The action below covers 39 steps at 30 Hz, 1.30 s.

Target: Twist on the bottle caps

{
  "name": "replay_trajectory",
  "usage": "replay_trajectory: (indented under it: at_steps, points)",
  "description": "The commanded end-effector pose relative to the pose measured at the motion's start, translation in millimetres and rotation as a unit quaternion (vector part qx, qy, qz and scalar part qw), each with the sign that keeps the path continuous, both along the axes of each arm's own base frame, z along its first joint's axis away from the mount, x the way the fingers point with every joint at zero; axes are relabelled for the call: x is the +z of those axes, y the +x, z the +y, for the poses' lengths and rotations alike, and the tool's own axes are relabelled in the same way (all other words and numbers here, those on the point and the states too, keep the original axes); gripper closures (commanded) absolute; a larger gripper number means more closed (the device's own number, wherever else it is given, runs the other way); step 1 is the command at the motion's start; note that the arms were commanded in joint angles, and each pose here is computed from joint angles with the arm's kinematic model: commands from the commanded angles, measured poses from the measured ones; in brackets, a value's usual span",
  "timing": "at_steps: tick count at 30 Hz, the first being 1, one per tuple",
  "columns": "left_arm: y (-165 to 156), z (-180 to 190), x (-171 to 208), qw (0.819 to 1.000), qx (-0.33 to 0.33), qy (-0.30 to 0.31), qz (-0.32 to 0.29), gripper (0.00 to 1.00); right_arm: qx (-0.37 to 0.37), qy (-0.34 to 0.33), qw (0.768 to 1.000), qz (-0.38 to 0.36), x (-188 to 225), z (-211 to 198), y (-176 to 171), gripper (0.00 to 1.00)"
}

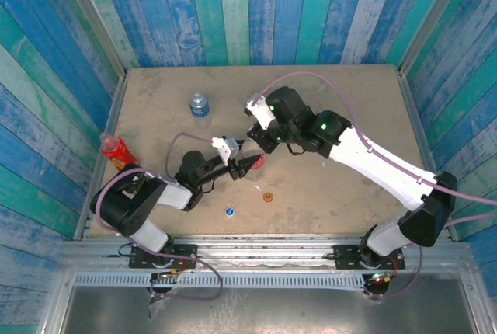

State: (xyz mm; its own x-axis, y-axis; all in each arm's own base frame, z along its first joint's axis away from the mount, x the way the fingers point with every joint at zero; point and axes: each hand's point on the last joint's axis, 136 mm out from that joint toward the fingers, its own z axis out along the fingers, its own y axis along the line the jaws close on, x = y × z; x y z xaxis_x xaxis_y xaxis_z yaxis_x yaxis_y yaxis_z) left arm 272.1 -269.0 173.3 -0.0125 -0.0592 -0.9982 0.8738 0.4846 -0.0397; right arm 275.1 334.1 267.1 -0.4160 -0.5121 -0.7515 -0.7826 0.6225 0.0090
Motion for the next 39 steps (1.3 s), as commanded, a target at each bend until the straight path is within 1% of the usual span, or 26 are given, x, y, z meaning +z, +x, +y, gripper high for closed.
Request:
replay_trajectory:
  at_steps: [1,8,14,17,25,31,35,39]
  points:
    - [-2,-9,-10,1.000,-0.018,0.011,0.014,0.38,0.008,-0.065,0.995,0.069,-59,-9,-20,0.76]
    - [-3,-9,-10,1.000,-0.018,0.015,0.009,0.37,0.007,-0.126,0.986,0.109,-74,-15,-23,0.74]
    - [-4,-8,-10,1.000,-0.017,0.015,0.009,0.37,-0.003,-0.131,0.983,0.128,-73,-14,-22,0.74]
    - [-3,-7,-10,1.000,-0.015,0.016,0.010,0.37,-0.006,-0.124,0.985,0.118,-70,-13,-20,0.74]
    - [-2,-8,-9,1.000,-0.015,0.013,0.010,0.37,-0.010,-0.071,0.995,0.073,-60,-9,-14,0.72]
    - [-2,-7,-8,1.000,-0.014,0.014,0.010,0.37,-0.014,-0.063,0.996,0.068,-63,-7,-11,0.72]
    - [-2,-8,-8,1.000,-0.015,0.015,0.010,0.37,-0.016,-0.059,0.996,0.065,-64,-7,-11,0.68]
    - [-2,-8,-8,1.000,-0.015,0.016,0.010,0.37,-0.024,-0.050,0.997,0.056,-58,-8,-9,0.67]
